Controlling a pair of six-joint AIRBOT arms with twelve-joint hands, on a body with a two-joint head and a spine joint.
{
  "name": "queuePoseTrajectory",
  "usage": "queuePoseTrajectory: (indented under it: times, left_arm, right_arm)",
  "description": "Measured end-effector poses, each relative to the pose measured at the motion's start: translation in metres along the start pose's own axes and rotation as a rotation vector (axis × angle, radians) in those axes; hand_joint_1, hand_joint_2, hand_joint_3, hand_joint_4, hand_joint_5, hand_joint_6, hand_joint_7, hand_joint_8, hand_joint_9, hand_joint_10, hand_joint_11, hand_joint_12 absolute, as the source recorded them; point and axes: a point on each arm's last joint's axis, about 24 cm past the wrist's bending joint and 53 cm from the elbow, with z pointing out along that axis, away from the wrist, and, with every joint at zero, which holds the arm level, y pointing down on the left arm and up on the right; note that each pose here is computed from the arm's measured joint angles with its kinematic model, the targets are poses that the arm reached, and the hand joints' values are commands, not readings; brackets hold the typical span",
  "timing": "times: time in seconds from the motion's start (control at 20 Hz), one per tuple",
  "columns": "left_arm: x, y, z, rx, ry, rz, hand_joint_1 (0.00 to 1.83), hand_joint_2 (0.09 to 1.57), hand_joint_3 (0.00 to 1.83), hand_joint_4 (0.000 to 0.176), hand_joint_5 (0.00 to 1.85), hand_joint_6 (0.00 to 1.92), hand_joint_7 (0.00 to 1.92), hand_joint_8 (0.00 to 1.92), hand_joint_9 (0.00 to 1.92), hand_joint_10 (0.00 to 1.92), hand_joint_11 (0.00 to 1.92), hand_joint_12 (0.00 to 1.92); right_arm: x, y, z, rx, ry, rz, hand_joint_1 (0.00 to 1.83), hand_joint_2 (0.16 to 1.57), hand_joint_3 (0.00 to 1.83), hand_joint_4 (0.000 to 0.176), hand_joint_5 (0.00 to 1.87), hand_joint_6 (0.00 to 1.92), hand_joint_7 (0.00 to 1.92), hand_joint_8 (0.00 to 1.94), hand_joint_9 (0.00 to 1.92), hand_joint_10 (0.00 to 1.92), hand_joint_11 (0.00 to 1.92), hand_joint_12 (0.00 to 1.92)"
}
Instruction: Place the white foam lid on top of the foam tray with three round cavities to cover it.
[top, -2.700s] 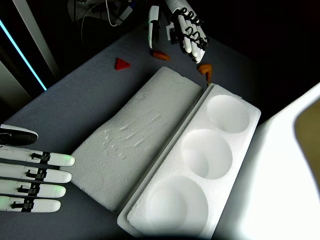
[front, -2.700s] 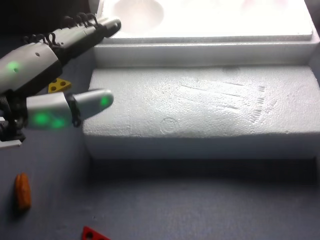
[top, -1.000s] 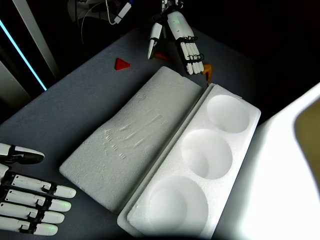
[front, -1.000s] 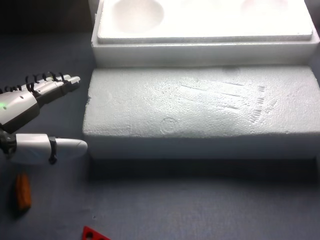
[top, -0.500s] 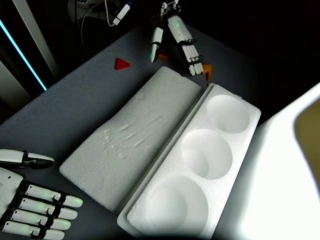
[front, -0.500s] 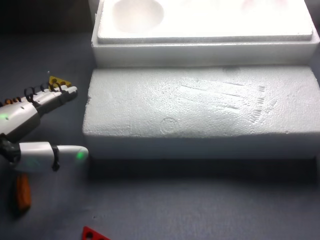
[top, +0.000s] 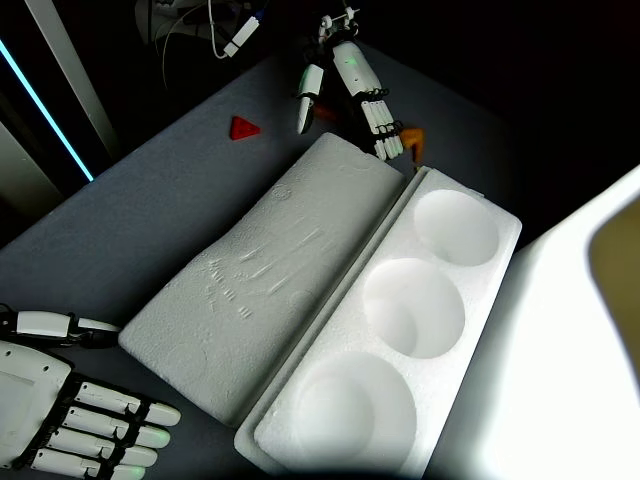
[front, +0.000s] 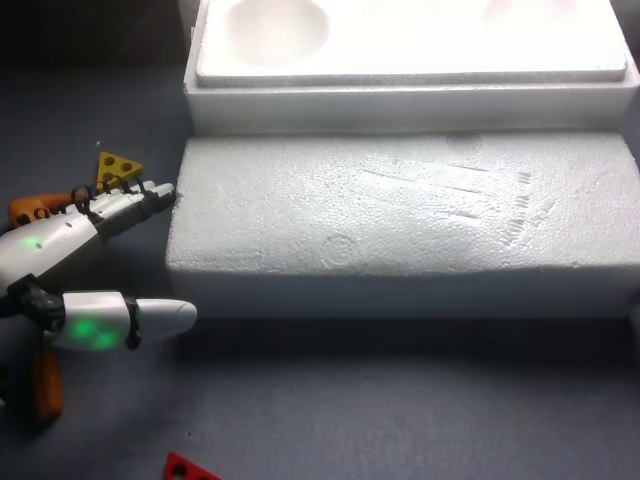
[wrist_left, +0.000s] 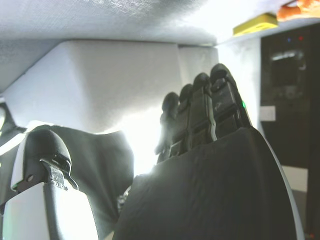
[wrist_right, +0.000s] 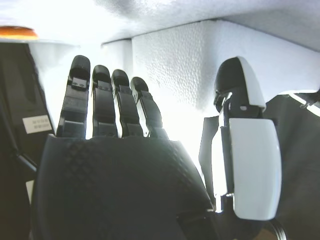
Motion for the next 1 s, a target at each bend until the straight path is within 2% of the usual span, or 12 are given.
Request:
queuePoseTrajectory:
  times: [0.05, 0.1, 0.15, 0.2, 0.35, 0.5, 0.55, 0.6, 0.65, 0.7, 0.9, 1.0]
  left_arm:
    - [0.001, -0.002, 0.002, 0.006, -0.001, -0.006, 0.53, 0.97, 0.0, 0.0, 0.1, 0.01, 0.0, 0.0, 0.0, 0.0, 0.0, 0.0]
    - [0.002, -0.003, 0.003, 0.009, -0.001, -0.007, 0.53, 0.97, 0.0, 0.0, 0.1, 0.01, 0.0, 0.0, 0.0, 0.0, 0.0, 0.0]
    - [0.004, -0.003, 0.005, 0.017, -0.003, -0.013, 0.52, 0.97, 0.0, 0.0, 0.09, 0.0, 0.0, 0.0, 0.0, 0.0, 0.0, 0.0]
    - [0.007, -0.003, 0.006, 0.019, -0.002, -0.026, 0.52, 0.97, 0.0, 0.0, 0.09, 0.0, 0.0, 0.0, 0.0, 0.0, 0.0, 0.0]
    - [0.011, -0.003, 0.008, 0.023, -0.001, -0.051, 0.49, 1.01, 0.01, 0.0, 0.11, 0.01, 0.0, 0.0, 0.0, 0.0, 0.0, 0.0]
    - [0.009, -0.004, 0.009, 0.032, -0.01, -0.061, 0.44, 1.09, 0.04, 0.0, 0.17, 0.03, 0.01, 0.0, 0.0, 0.0, 0.0, 0.0]
    - [0.009, -0.004, 0.009, 0.033, -0.01, -0.062, 0.41, 1.15, 0.02, 0.0, 0.19, 0.01, 0.03, 0.0, 0.0, 0.0, 0.0, 0.0]
    - [0.009, -0.005, 0.009, 0.035, -0.011, -0.062, 0.41, 1.15, 0.02, 0.0, 0.19, 0.01, 0.03, 0.0, 0.0, 0.0, 0.0, 0.0]
    - [0.009, -0.005, 0.009, 0.036, -0.014, -0.068, 0.41, 1.17, 0.03, 0.0, 0.22, 0.02, 0.05, 0.01, 0.0, 0.0, 0.0, 0.0]
    - [0.01, -0.006, 0.009, 0.039, -0.014, -0.072, 0.39, 1.18, 0.03, 0.0, 0.23, 0.02, 0.06, 0.01, 0.01, 0.0, 0.0, 0.0]
    - [0.011, -0.01, 0.004, 0.051, -0.013, -0.097, 0.4, 1.22, 0.01, 0.0, 0.25, 0.02, 0.08, 0.0, 0.02, 0.0, 0.0, 0.0]
    - [0.011, -0.013, -0.004, 0.059, -0.013, -0.104, 0.39, 1.22, 0.01, 0.0, 0.24, 0.01, 0.07, 0.0, 0.02, 0.0, 0.0, 0.0]
  right_arm:
    - [0.002, 0.0, 0.001, 0.0, 0.002, 0.004, 0.61, 1.11, 0.0, 0.0, 0.0, 0.0, 0.0, 0.0, 0.0, 0.0, 0.0, 0.52]
    - [0.002, -0.001, 0.002, 0.004, 0.001, 0.009, 0.61, 1.11, 0.0, 0.0, 0.0, 0.0, 0.0, 0.0, 0.0, 0.0, 0.0, 0.52]
    - [0.002, 0.0, 0.003, 0.002, 0.001, 0.01, 0.58, 1.09, 0.0, 0.0, 0.0, 0.0, 0.0, 0.0, 0.0, 0.0, 0.0, 0.72]
    - [0.003, 0.001, 0.003, -0.003, 0.002, 0.009, 0.62, 1.1, 0.0, 0.0, 0.0, 0.0, 0.0, 0.0, 0.0, 0.0, 0.0, 0.61]
    - [0.004, 0.001, 0.005, 0.0, -0.003, 0.023, 0.68, 1.13, 0.0, 0.0, 0.0, 0.0, 0.0, 0.0, 0.0, 0.0, 0.0, 0.68]
    - [0.004, 0.002, 0.007, -0.007, -0.006, 0.026, 0.62, 1.16, 0.0, 0.0, 0.09, 0.03, 0.1, 0.02, 0.16, 0.08, 0.0, 1.41]
    - [0.003, 0.003, 0.007, -0.008, -0.011, 0.033, 0.58, 1.18, 0.0, 0.0, 0.22, 0.04, 0.28, 0.03, 0.26, 0.35, 0.0, 1.7]
    - [0.002, 0.003, 0.007, -0.01, -0.015, 0.035, 0.58, 1.18, 0.0, 0.0, 0.22, 0.04, 0.28, 0.03, 0.26, 0.35, 0.0, 1.7]
    - [0.001, 0.004, 0.007, -0.012, -0.018, 0.034, 0.56, 1.19, 0.0, 0.0, 0.29, 0.05, 0.39, 0.06, 0.23, 0.76, 0.06, 1.83]
    - [0.001, 0.004, 0.007, -0.012, -0.019, 0.036, 0.59, 1.21, 0.0, 0.0, 0.32, 0.07, 0.37, 0.05, 0.14, 0.83, 0.01, 1.8]
    - [0.002, 0.006, 0.005, -0.015, -0.017, 0.046, 0.51, 1.25, 0.0, 0.0, 0.33, 0.1, 0.32, 0.01, 0.01, 0.76, 0.0, 1.59]
    - [0.002, 0.011, 0.0, -0.024, -0.005, 0.035, 0.55, 1.25, 0.0, 0.0, 0.05, 0.82, 0.34, 0.05, 0.0, 1.02, 0.0, 1.78]
